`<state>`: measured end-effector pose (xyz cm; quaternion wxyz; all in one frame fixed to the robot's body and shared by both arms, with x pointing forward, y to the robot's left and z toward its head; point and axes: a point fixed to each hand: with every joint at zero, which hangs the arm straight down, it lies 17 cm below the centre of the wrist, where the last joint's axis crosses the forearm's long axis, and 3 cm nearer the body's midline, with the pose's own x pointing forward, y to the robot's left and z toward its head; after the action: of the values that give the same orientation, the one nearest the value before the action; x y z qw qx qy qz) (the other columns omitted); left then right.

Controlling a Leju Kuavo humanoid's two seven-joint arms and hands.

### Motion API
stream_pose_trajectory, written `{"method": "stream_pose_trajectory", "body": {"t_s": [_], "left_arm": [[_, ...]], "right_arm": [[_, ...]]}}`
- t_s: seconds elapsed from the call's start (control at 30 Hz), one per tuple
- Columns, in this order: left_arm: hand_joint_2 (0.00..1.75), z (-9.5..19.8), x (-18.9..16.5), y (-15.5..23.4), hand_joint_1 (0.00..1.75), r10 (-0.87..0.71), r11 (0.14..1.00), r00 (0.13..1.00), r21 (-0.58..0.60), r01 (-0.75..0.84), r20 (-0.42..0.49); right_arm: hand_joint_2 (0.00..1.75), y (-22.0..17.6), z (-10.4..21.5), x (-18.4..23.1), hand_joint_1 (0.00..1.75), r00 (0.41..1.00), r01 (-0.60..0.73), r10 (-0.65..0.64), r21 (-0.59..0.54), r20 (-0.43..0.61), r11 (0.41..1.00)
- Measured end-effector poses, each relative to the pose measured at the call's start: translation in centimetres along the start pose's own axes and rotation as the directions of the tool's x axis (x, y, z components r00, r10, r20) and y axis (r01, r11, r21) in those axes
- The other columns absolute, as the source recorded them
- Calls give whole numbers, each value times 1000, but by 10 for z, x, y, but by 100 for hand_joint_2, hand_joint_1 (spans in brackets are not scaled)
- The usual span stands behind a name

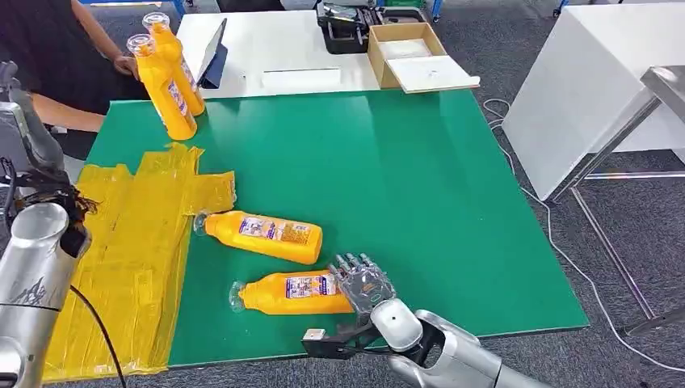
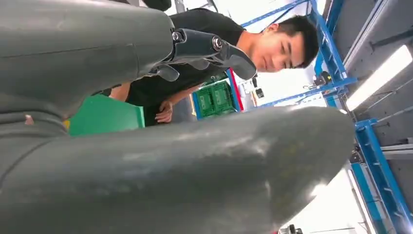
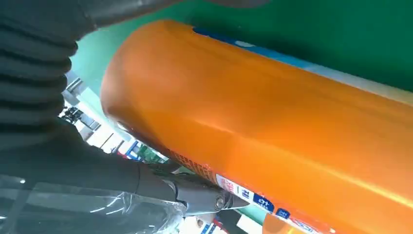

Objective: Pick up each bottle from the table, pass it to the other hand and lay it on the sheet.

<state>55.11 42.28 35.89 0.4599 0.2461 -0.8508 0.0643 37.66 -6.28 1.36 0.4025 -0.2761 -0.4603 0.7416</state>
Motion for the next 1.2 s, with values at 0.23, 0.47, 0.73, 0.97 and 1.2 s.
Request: {"method": "stream_pose_trajectory", "body": {"t_s": [0.23,0.47,0.73,0.97,1.2], "left_arm": [[0,0,0,3,0,1,1000,1000,5,-1,1],[0,0,2,3,0,3,1000,1000,4,-3,4],[0,0,1,5,0,3,1000,1000,7,-3,6],[0,1,2,3,0,5,1000,1000,1,-5,6],[0,1,2,2,0,8,1000,1000,-9,-8,7]], "right_arm": [[175,6,1,0,175,1000,10,-10,27,4,1000],[175,6,1,0,175,1000,20,-20,29,5,999],[175,6,1,0,175,1000,21,-21,29,4,999],[175,5,1,-1,175,1000,27,-27,30,4,999],[175,-20,2,-10,175,989,144,-144,-12,-16,990]]}}
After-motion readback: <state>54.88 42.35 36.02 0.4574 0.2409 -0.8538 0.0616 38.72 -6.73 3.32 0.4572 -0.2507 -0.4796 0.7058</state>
